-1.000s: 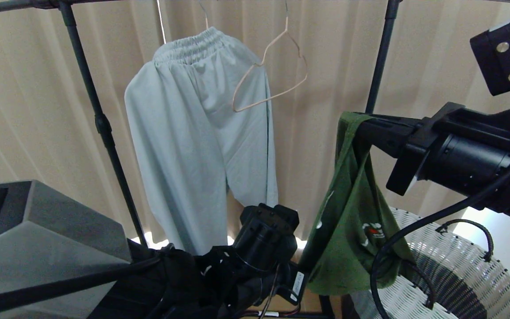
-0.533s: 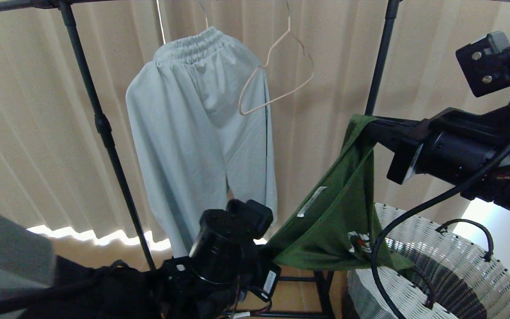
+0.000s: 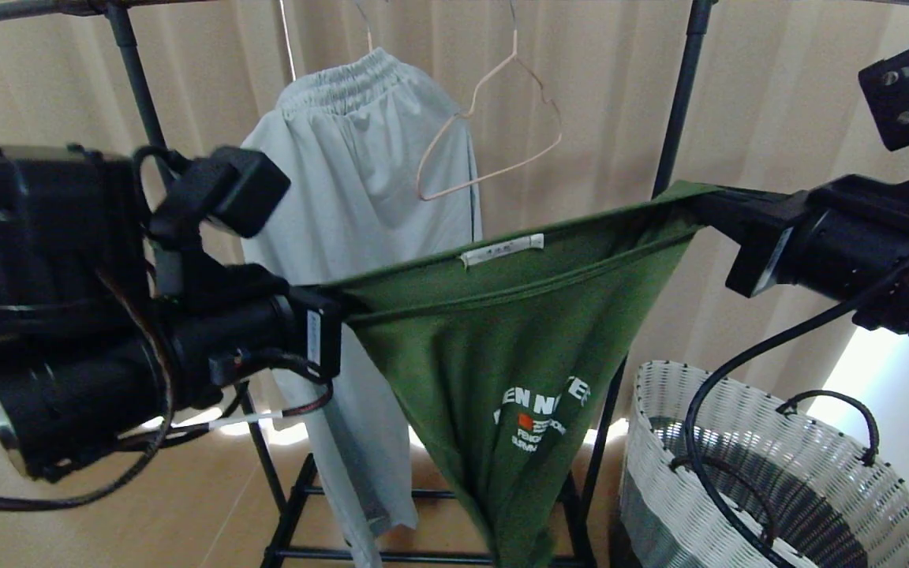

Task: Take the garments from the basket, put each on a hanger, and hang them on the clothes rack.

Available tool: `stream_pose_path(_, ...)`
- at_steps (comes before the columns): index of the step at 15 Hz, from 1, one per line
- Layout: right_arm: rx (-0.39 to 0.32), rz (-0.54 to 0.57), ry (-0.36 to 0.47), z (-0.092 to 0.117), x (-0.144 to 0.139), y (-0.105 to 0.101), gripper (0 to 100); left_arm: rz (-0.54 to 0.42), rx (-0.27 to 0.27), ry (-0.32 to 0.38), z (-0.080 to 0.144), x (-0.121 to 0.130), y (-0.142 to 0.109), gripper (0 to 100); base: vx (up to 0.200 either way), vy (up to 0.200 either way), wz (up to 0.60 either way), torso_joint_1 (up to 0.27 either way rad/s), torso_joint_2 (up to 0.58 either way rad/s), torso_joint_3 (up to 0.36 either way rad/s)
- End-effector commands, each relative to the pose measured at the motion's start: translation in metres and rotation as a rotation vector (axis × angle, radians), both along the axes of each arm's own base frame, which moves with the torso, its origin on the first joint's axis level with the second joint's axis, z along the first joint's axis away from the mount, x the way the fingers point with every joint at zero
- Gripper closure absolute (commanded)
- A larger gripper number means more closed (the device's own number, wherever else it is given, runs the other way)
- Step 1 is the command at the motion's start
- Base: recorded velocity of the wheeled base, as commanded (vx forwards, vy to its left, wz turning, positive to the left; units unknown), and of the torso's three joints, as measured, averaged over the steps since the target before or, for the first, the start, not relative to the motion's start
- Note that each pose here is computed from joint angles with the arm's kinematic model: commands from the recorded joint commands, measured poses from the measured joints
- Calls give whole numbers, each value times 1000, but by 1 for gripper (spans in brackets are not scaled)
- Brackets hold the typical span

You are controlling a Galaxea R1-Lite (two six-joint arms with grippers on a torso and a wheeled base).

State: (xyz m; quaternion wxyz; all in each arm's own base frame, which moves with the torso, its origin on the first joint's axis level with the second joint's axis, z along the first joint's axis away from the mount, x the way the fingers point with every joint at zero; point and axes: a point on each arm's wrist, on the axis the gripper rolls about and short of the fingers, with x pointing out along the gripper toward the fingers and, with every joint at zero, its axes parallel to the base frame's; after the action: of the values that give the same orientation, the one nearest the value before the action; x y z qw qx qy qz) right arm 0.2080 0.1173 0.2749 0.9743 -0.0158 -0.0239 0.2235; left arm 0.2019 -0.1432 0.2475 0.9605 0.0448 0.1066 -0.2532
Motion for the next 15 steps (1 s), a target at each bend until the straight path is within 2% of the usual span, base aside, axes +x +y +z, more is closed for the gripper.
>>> stream_pose_path(1,10,-38,-23,6,-1,-11,100,24,-70,-100,38,-1,10,100,0,0,0,0,0,0)
stream_pose_path(2,17,-55,-35,10,0,-14,100,22,-91,-132,50,3,7,100,0,0,0,0,0,0)
stream_pose_path(4,21,-82,-48,14,4,-20,100,23,-104,-154,62,16,-1,100,0,0,0,0,0,0)
stream_pose_path(8,5,-96,-17,3,6,-22,100,23,-69,-136,53,28,-10,100,0,0,0,0,0,0)
stream_pose_path(15,-1,-96,-8,2,8,-21,100,21,-65,-136,52,28,-11,100,0,0,0,0,0,0)
